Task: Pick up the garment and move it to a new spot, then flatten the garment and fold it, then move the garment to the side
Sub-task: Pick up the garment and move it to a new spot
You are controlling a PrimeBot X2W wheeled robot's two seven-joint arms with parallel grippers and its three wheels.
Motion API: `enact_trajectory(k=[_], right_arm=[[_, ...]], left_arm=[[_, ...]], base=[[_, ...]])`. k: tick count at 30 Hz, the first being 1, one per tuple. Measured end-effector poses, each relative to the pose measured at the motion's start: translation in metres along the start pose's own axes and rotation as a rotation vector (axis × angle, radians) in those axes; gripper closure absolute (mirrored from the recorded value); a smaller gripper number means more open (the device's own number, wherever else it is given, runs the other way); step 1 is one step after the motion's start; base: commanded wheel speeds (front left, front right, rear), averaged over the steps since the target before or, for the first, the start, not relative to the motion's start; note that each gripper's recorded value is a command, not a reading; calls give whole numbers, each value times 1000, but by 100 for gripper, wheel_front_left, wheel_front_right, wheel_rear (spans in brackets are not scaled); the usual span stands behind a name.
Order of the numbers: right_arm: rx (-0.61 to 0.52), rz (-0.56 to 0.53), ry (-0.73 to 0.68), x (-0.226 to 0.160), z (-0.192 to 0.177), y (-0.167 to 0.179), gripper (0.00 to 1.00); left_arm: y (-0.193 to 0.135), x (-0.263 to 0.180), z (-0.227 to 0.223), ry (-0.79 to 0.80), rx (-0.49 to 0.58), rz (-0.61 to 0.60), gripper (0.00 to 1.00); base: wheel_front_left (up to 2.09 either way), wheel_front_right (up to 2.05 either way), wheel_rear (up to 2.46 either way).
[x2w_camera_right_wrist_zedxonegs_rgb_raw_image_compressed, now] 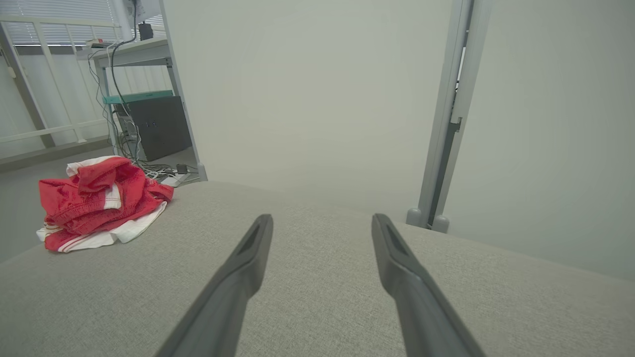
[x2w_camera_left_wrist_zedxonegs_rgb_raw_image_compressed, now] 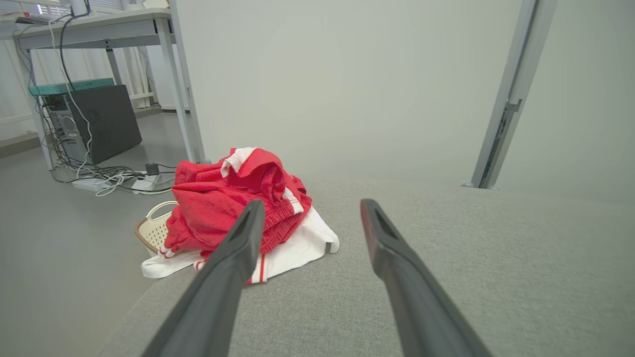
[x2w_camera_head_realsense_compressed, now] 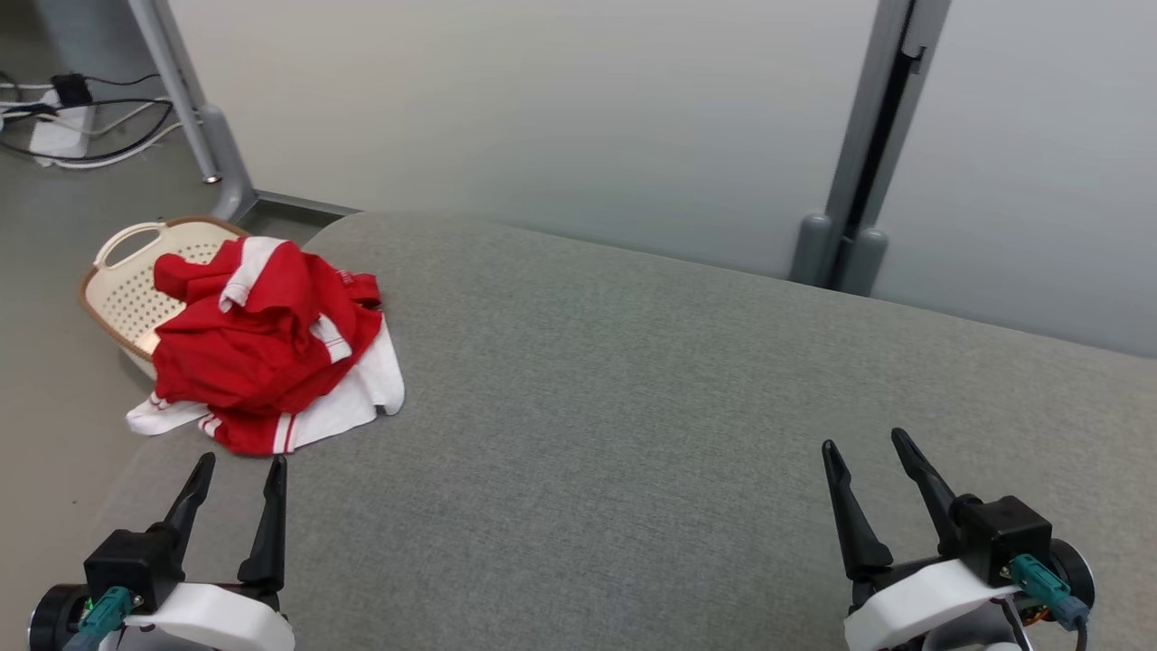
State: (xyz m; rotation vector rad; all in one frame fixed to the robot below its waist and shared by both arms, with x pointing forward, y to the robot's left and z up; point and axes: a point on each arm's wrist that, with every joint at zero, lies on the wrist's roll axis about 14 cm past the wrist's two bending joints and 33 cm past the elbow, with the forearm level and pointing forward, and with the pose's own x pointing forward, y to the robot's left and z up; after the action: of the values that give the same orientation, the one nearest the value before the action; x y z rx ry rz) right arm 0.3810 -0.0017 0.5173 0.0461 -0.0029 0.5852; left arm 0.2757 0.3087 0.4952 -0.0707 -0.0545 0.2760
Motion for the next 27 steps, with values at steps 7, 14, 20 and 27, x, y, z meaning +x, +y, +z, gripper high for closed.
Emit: enact_trajectory(k=[7, 14, 20, 27], right_arm=[[3, 127, 4, 22, 0, 39, 0], [6, 180, 10, 31, -2, 55, 0], [8, 181, 18, 33, -5, 55, 0], [14, 173, 24, 35, -7, 51, 0]], left_arm=[[42, -29, 3, -8, 2, 130, 0], [58, -41, 4, -9, 4, 185, 0], [59, -42, 4, -9, 5, 191, 0], [58, -32, 7, -6, 21, 179, 0]], base=[[0, 0, 0], [0, 0, 0], [0, 0, 0], [0, 0, 0]])
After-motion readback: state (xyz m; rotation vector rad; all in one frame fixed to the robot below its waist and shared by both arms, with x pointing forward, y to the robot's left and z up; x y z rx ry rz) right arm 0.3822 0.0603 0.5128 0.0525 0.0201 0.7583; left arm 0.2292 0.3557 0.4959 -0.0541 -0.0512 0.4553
